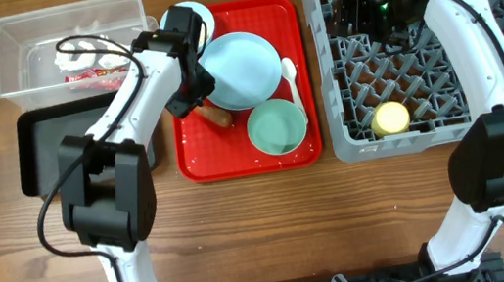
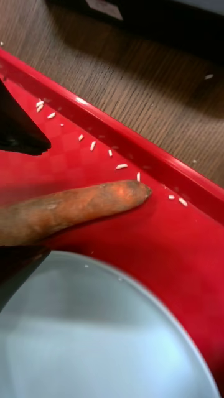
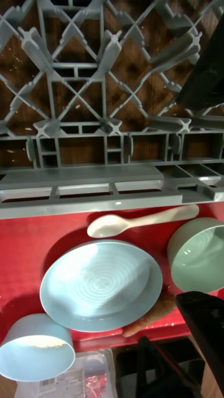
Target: Sort waste into correct bins and load items into the dishwasher rack
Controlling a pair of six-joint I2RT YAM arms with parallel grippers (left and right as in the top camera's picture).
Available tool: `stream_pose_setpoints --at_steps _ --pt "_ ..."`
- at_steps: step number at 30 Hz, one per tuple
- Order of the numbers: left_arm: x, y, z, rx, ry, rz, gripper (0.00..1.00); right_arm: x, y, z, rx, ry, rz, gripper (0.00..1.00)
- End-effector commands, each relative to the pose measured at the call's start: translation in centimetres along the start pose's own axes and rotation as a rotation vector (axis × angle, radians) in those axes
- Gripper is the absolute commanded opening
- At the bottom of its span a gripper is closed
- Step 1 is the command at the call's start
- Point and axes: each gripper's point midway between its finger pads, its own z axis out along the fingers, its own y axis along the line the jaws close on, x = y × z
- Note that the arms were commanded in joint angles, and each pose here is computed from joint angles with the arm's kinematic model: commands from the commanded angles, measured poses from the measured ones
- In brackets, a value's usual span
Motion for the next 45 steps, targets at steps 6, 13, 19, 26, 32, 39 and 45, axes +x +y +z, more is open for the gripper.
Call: stream_pose_setpoints --at_steps 6,13,19,26,32,39,45 --pt "0.6 0.6 2.7 -0.055 0.032 -0.055 0.49 0.0 0.6 0.1 -0.017 0.005 -0.028 0.95" --pt "1.3 0.8 4.1 -0.073 0.067 -0.051 0.39 0.1 0.8 0.2 -0.019 0.007 -0.030 0.95" --pt "1.6 0.9 4.9 -0.088 0.078 -0.048 0.27 0.1 0.8 0.2 -0.019 0.007 -0.031 0.95" --pt "1.8 0.4 5.0 -0.075 0.079 -0.040 0.04 0.1 0.8 0.2 -0.019 0.007 -0.031 0.95" --pt "2.0 0.3 4.6 -0.063 0.090 -0.033 0.04 0.1 0.8 0.2 -0.019 0.007 -0.033 0.95" --pt "1.2 -0.4 0.3 0.005 0.047 0.029 0.04 0.0 0.8 0.2 -0.019 0.005 -0.039 0.96" --pt "-0.3 -0.1 -6.6 0.105 -0.050 0.069 0.04 0.0 0.8 0.2 -0.020 0.005 -0.039 0.96"
